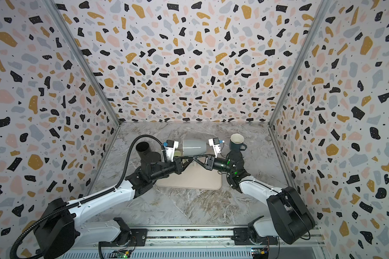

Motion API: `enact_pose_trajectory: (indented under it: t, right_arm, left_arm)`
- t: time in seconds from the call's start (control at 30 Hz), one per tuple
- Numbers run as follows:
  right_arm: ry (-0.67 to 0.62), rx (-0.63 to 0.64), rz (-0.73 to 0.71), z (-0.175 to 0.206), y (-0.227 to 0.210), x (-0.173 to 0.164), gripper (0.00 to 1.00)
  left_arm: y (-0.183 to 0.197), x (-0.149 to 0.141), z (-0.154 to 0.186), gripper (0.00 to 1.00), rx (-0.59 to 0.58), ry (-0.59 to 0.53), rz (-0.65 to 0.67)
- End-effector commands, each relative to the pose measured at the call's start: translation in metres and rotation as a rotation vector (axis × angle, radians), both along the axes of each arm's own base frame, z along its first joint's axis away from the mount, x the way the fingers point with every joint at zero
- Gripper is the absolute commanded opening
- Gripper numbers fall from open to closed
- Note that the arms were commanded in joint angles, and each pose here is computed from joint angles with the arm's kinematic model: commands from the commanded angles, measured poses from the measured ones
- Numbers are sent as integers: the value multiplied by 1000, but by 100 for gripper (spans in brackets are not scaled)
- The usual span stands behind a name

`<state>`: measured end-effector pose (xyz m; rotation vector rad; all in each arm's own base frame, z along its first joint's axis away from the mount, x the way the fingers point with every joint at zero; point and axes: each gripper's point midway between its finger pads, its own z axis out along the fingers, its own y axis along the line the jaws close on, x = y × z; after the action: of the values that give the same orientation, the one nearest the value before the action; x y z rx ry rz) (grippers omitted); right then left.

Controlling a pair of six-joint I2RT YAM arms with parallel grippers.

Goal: Turn the mug right side up
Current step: Place the mug at the top-left of the table.

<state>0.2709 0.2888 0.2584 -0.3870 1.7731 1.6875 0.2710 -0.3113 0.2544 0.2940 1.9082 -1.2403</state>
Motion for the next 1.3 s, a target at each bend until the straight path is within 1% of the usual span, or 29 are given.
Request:
enact_pose_trajectory:
  t: [0.0, 0.17, 0.3, 0.43, 0.63, 0.8, 0.87, 0.9, 0.97, 1.03, 1.1, 1.17, 1.27]
  right_arm:
    - [29, -72, -28, -22, 0, 10, 17]
    - [35, -75, -29, -23, 1, 12, 20]
    - [43, -88, -32, -27, 2, 14, 28]
    - [43, -89, -24, -27, 3, 15, 32]
    - [40, -90, -25, -27, 4, 17, 32]
    - [52, -113, -28, -31, 5, 20, 33]
    - [50, -136, -37, -32, 4, 22, 36]
    - [50, -149, -42, -33, 4, 24, 39]
    - [43, -174, -51, -34, 4, 26, 44]
    - [35, -200, -67, -34, 3, 29, 53]
    - [24, -228, -79, -34, 1, 31, 59]
    - [13, -251, -96, -34, 0, 34, 63]
    - [19, -294, -137, -37, -6, 39, 66]
  left_arm:
    - [4, -4, 94, 0, -160, -244, 15]
    - [7, 3, 88, 0, -124, -230, 58]
    - [12, 6, 90, 0, -115, -238, 87]
    - [17, 6, 94, 0, -113, -253, 111]
    - [24, 8, 89, 0, -70, -247, 143]
    - [38, 17, 77, 0, 24, -231, 225]
    - [44, 19, 75, 0, 58, -237, 259]
    - [48, 21, 69, 0, 91, -227, 275]
    - [54, 23, 67, 0, 114, -228, 308]
    - [61, 25, 64, 0, 132, -228, 339]
    - [65, 27, 62, 0, 148, -228, 359]
    - [69, 29, 60, 0, 165, -225, 377]
    - [75, 33, 54, 0, 170, -208, 398]
